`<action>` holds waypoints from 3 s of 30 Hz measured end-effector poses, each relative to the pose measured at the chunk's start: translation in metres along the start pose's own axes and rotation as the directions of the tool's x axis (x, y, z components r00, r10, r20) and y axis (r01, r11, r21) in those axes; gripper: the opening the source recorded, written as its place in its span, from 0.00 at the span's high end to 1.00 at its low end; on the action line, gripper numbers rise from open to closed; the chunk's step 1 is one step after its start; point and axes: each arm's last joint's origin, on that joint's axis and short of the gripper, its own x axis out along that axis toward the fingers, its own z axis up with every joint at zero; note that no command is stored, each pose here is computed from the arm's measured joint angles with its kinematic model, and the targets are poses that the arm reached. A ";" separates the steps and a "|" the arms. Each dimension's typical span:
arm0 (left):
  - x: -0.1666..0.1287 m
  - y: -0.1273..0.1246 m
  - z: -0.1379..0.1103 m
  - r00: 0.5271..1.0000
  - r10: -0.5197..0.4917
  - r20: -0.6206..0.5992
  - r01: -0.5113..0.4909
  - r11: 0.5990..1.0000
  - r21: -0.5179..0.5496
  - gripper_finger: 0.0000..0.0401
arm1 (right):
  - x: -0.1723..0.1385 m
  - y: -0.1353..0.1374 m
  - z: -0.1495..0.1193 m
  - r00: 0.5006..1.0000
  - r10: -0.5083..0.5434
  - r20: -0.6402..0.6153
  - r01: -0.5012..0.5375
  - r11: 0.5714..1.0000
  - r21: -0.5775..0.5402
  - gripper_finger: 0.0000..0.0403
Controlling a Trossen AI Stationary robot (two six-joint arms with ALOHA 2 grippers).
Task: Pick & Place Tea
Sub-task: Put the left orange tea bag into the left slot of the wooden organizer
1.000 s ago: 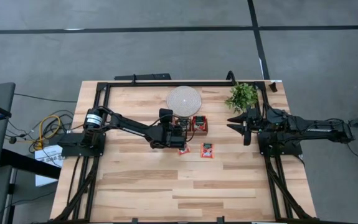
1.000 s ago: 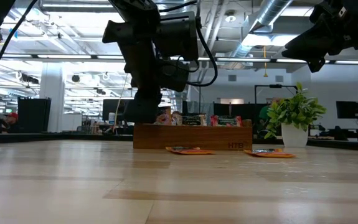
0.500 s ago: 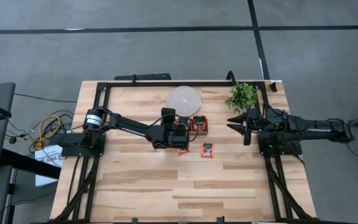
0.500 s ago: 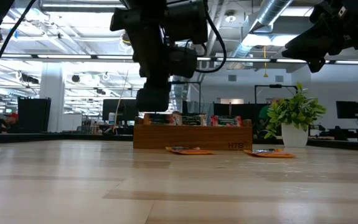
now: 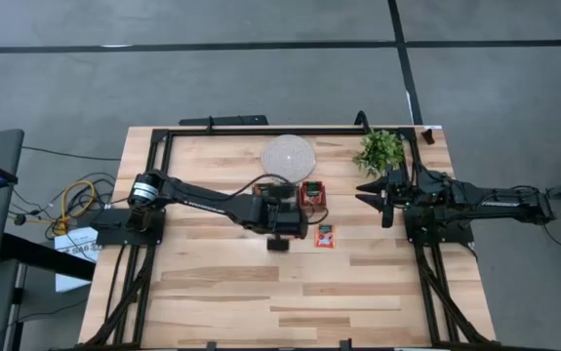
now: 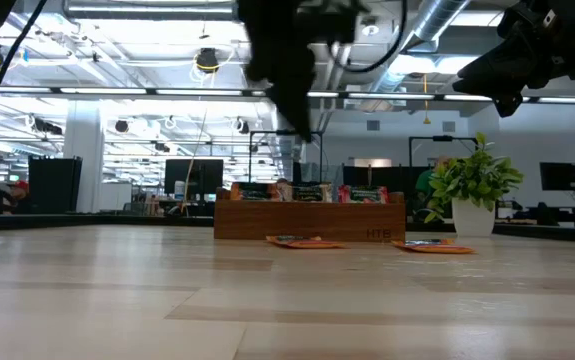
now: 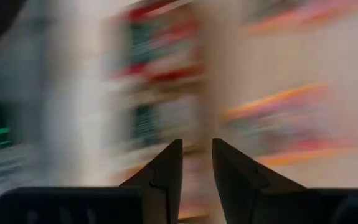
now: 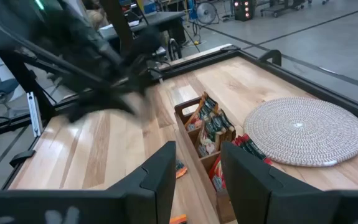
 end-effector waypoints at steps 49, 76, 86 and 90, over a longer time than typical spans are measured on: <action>0.023 -0.084 -0.046 0.852 -0.515 -0.096 0.423 0.785 -0.452 0.80 | 0.000 0.000 -0.001 1.000 -0.002 -0.007 0.002 1.000 0.000 0.71; -0.003 -0.036 -0.043 0.910 -0.395 -0.124 0.279 0.806 -0.522 0.68 | 0.000 0.000 -0.001 1.000 -0.005 -0.014 0.005 1.000 -0.003 0.71; 0.009 -0.049 -0.056 0.891 -0.434 -0.133 0.341 0.833 -0.436 0.48 | 0.000 0.000 -0.001 1.000 -0.005 -0.014 0.005 1.000 -0.003 0.71; 0.019 -0.058 -0.065 0.888 -0.441 -0.130 0.367 0.851 -0.375 0.48 | 0.000 0.000 -0.002 1.000 -0.005 -0.015 0.005 1.000 -0.002 0.71</action>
